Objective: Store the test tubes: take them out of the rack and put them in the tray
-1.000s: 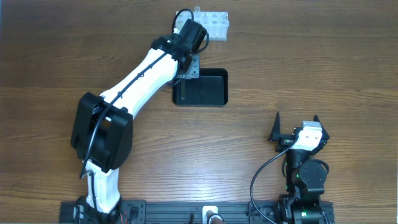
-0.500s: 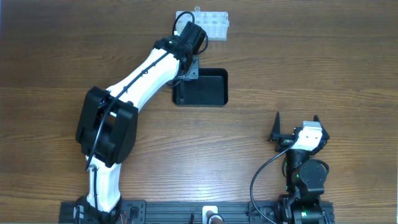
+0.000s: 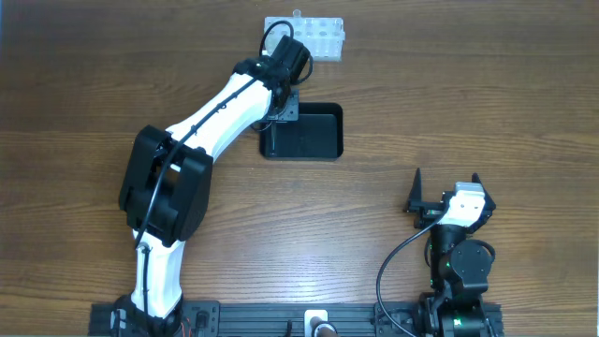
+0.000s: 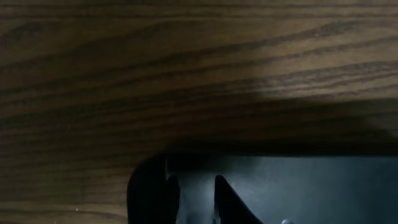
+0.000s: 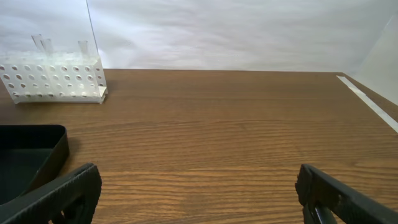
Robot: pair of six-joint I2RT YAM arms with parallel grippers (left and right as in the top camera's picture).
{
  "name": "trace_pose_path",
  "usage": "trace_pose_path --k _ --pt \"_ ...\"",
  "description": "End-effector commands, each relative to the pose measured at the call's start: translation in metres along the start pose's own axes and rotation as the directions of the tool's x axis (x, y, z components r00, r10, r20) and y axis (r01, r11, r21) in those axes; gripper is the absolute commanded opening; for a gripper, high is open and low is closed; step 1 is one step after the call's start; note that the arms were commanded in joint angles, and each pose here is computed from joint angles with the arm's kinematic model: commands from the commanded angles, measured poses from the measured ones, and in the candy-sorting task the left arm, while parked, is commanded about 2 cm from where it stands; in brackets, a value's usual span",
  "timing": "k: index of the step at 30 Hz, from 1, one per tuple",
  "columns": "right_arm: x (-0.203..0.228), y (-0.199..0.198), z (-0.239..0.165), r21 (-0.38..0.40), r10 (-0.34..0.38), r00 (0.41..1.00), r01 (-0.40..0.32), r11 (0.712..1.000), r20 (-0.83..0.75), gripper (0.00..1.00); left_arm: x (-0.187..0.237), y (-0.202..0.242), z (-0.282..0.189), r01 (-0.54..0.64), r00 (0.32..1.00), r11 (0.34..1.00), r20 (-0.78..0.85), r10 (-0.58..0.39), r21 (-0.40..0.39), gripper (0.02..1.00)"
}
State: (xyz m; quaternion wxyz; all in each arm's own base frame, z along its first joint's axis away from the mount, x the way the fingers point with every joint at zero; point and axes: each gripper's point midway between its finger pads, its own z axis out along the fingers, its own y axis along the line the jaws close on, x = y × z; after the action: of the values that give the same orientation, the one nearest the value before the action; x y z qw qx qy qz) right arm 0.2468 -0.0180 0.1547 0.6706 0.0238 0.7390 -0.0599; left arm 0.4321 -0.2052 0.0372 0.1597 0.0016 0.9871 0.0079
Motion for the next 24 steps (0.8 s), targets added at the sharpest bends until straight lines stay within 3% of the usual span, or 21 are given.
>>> trace_pose_path --k 1,4,8,13,17,24 --pt "0.003 -0.001 0.0 0.001 -0.004 1.0 0.004 1.0 -0.004 0.991 -0.003 0.004 0.005 0.019 1.0 1.0 0.008 -0.018 -0.011 0.27" --pt "0.003 -0.001 0.0 0.001 -0.004 1.0 0.004 1.0 -0.004 0.993 -0.006 0.003 0.001 0.02 1.0 1.0 0.02 -0.02 -0.005 0.325" --pt "0.003 -0.001 0.0 0.001 -0.004 1.0 0.004 1.0 -0.004 0.991 -0.016 0.004 -0.013 0.028 0.998 1.0 0.065 -0.028 0.003 0.327" --pt "0.003 -0.001 0.0 0.001 -0.004 1.0 0.004 1.0 -0.004 0.991 -0.049 0.006 -0.063 0.05 0.973 0.998 0.223 -0.055 0.03 0.336" --pt "0.003 -0.001 0.0 0.001 -0.004 1.0 0.004 1.0 -0.004 0.991 -0.081 0.01 -0.107 0.08 0.92 0.995 0.38 -0.095 0.054 0.411" --pt "0.003 -0.001 0.0 0.001 -0.004 1.0 0.004 1.0 -0.004 0.991 -0.134 -0.006 -0.143 -0.064 0.799 0.996 0.601 0.01 0.069 0.533"
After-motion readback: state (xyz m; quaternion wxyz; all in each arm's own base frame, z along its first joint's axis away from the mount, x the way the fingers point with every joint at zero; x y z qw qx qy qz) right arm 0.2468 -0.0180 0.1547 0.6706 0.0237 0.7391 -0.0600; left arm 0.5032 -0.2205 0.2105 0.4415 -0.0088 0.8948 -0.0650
